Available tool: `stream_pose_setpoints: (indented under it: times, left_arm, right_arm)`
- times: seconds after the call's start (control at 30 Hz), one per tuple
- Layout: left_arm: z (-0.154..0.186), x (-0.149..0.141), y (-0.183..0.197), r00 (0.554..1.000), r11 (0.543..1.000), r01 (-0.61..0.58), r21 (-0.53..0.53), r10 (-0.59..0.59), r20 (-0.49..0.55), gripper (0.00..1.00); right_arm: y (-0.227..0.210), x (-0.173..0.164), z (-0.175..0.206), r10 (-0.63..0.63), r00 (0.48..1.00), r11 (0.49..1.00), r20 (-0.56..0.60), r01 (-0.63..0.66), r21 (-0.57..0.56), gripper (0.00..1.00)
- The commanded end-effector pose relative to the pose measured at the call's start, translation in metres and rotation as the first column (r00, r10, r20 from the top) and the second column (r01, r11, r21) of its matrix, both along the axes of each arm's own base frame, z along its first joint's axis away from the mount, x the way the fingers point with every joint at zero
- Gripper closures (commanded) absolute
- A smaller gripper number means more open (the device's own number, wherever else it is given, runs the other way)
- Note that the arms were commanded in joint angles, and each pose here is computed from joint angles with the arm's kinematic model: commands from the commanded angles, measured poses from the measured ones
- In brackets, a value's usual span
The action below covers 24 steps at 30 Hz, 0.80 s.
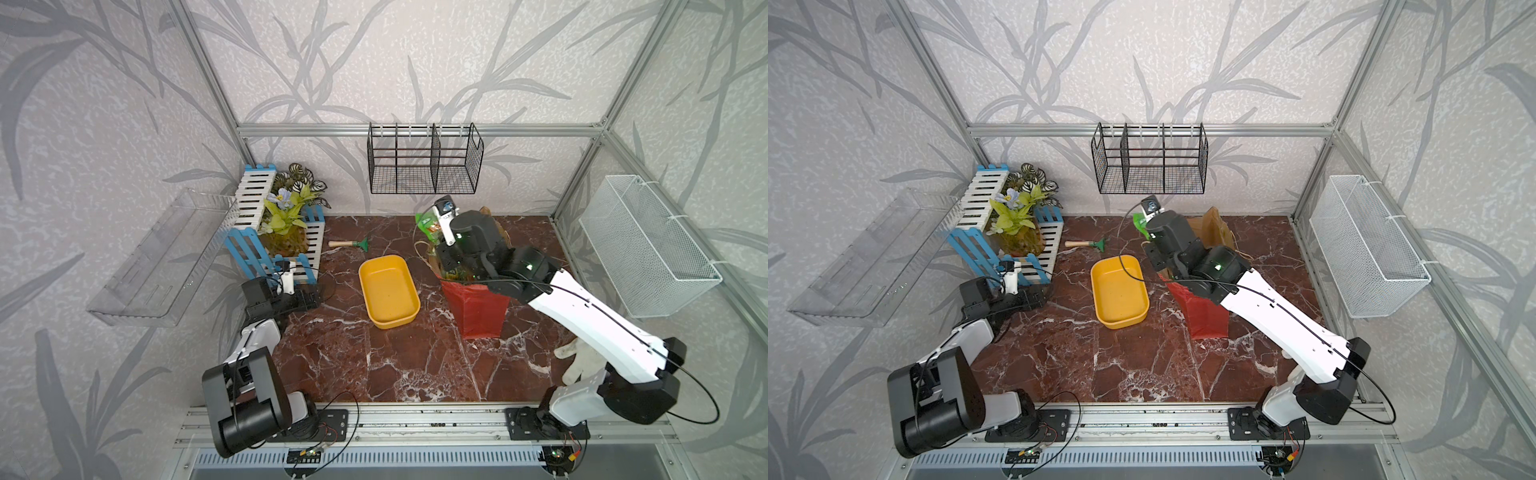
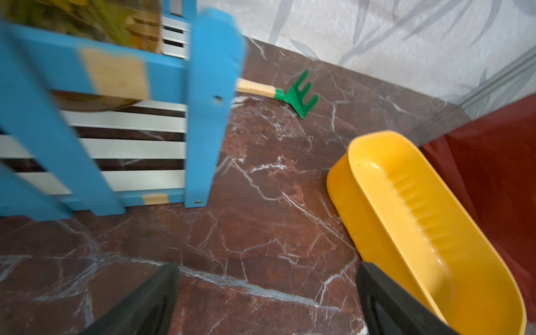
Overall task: Place the condiment packets inside the bag
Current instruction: Place the condiment packet in the paper bag.
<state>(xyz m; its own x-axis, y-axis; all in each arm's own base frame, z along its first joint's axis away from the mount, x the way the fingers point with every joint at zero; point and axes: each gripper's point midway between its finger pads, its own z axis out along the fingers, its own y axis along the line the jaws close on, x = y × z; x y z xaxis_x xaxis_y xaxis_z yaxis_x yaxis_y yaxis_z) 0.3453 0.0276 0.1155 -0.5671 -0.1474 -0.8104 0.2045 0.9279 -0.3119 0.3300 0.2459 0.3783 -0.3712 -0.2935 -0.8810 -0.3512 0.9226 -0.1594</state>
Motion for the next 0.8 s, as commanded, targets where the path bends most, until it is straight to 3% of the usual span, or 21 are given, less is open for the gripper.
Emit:
stream_pose_setpoints:
  times: [0.0,0.2,0.53,0.63,0.73,0.77]
  left_arm:
    - [-0.013,-0.011,-0.025,0.995,0.990,0.094,0.101,-0.092,-0.029,0.00]
    - [-0.019,-0.016,-0.044,0.987,0.975,0.162,0.153,-0.157,-0.046,0.00]
    - [-0.022,-0.015,-0.042,0.988,0.975,0.153,0.160,-0.147,-0.052,0.00]
    - [-0.021,-0.014,-0.042,0.988,0.976,0.152,0.156,-0.146,-0.051,0.00]
    - [-0.020,-0.013,-0.039,0.990,0.979,0.140,0.149,-0.133,-0.052,0.00]
    - [-0.020,-0.013,-0.038,0.991,0.980,0.133,0.149,-0.127,-0.051,0.00]
  right_arm:
    - [-0.033,0.003,0.004,-0.081,0.997,0.993,-0.002,0.081,0.082,0.82]
    - [-0.071,0.011,-0.027,-0.162,0.984,0.976,-0.077,0.171,0.132,0.82]
    - [-0.077,0.015,-0.049,-0.193,0.975,0.974,-0.111,0.204,0.098,0.80]
    - [-0.078,0.015,-0.046,-0.203,0.973,0.971,-0.112,0.215,0.101,0.69]
    - [-0.079,0.014,-0.036,-0.211,0.971,0.968,-0.108,0.223,0.116,0.46]
    - [-0.081,0.013,-0.032,-0.215,0.971,0.966,-0.103,0.227,0.122,0.44]
